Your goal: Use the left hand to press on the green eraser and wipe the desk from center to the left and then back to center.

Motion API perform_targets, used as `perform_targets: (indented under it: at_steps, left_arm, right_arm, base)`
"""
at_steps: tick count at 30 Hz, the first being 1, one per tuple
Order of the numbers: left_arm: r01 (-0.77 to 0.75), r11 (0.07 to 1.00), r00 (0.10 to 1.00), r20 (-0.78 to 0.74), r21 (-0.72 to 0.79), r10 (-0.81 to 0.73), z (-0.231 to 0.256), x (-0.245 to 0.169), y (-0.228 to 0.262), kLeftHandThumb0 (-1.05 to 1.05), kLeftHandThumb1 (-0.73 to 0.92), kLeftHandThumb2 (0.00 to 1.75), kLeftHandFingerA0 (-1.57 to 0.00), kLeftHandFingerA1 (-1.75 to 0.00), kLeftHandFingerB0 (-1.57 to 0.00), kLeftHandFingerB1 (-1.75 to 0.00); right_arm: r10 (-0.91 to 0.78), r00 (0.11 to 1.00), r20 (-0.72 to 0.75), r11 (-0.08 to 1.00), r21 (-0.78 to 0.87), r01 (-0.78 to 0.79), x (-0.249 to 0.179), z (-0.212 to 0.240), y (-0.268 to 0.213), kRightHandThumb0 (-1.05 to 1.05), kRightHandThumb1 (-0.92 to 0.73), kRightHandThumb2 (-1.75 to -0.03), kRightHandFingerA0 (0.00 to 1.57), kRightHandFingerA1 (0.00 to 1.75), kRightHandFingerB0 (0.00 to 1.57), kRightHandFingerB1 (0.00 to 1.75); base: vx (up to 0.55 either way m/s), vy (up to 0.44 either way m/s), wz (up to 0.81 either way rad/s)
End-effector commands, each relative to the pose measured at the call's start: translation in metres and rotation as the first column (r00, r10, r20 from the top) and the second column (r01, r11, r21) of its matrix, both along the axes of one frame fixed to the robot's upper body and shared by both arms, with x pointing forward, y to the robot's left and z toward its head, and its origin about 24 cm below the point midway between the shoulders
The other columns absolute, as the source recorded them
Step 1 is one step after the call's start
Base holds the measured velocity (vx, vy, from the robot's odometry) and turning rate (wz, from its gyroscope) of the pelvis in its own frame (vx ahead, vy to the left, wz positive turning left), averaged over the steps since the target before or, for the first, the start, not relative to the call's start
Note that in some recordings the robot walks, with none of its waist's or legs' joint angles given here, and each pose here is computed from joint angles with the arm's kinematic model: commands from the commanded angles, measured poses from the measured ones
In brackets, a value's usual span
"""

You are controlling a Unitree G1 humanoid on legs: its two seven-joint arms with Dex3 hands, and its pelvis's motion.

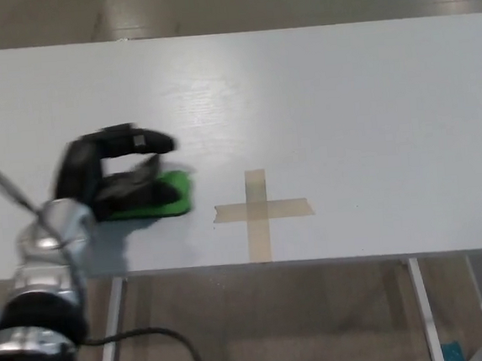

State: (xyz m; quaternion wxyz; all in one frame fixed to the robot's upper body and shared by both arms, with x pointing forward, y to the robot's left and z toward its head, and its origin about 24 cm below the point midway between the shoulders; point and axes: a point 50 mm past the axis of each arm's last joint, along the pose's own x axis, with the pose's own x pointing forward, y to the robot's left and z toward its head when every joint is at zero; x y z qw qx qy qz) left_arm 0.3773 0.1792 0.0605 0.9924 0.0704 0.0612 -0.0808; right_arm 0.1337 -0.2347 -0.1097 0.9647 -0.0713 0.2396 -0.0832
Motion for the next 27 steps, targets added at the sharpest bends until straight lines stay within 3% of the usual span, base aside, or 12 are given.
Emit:
perform_targets:
  at_steps: [1,10,22,23,25,26,27]
  left_arm:
    - [0.128,0.992,0.989,-0.078,0.0,-0.127,-0.014,-0.004,-0.047,-0.21,0.81,0.66,-1.14,-0.63,-0.94,-0.8]
    - [0.238,0.971,0.969,-0.058,-0.012,-0.239,-0.01,-0.008,-0.095,-0.21,0.8,0.65,-1.15,-0.63,-0.92,-0.84]
    - [0.308,0.951,0.949,-0.071,-0.019,-0.308,-0.012,-0.014,-0.107,-0.22,0.8,0.65,-1.14,-0.62,-0.93,-0.78]
    - [0.323,0.946,0.943,-0.074,-0.022,-0.324,-0.012,-0.014,-0.108,-0.25,0.79,0.66,-1.11,-0.62,-0.96,-0.65]
    - [0.341,0.94,0.937,-0.077,-0.025,-0.342,-0.011,-0.015,-0.108,-0.25,0.79,0.66,-1.11,-0.62,-0.96,-0.65]
    - [0.374,0.927,0.924,-0.081,-0.029,-0.375,-0.009,-0.015,-0.109,-0.31,0.77,0.63,-1.01,-0.54,-0.75,-0.43]
    - [0.48,0.876,0.873,-0.081,-0.034,-0.481,0.001,-0.012,-0.108,-0.31,0.43,0.95,-0.01,-0.49,0.0,-0.48]
  right_arm:
    - [-0.008,1.0,-0.005,1.0,0.005,0.008,0.0,-0.001,0.001,-0.47,-0.8,-0.64,0.73,0.52,0.58,0.39]
    - [-0.02,1.0,0.004,0.999,0.039,0.019,0.0,-0.001,0.002,-0.47,-0.8,-0.64,0.74,0.53,0.59,0.39]
    - [0.005,1.0,0.0,1.0,0.015,-0.005,0.001,0.0,0.0,-0.47,-0.8,-0.64,0.73,0.54,0.59,0.39]
    - [0.002,1.0,0.001,1.0,0.021,-0.002,0.001,0.0,0.001,-0.47,-0.8,-0.64,0.73,0.53,0.59,0.39]
    - [-0.003,1.0,0.001,1.0,0.029,0.003,0.001,0.0,0.001,-0.47,-0.8,-0.64,0.73,0.53,0.59,0.39]
    - [-0.003,1.0,0.004,1.0,0.028,0.003,0.001,0.0,0.002,-0.47,-0.8,-0.64,0.73,0.53,0.59,0.39]
    - [-0.003,1.0,0.006,1.0,0.027,0.003,0.002,0.0,0.002,-0.47,-0.8,-0.64,0.73,0.54,0.59,0.39]
  base:
    - [0.0,0.0,0.0]
    - [0.0,0.0,0.0]
    - [0.0,0.0,0.0]
    - [0.0,0.0,0.0]
    - [0.0,0.0,0.0]
    - [0.0,0.0,0.0]
    - [0.0,0.0,0.0]
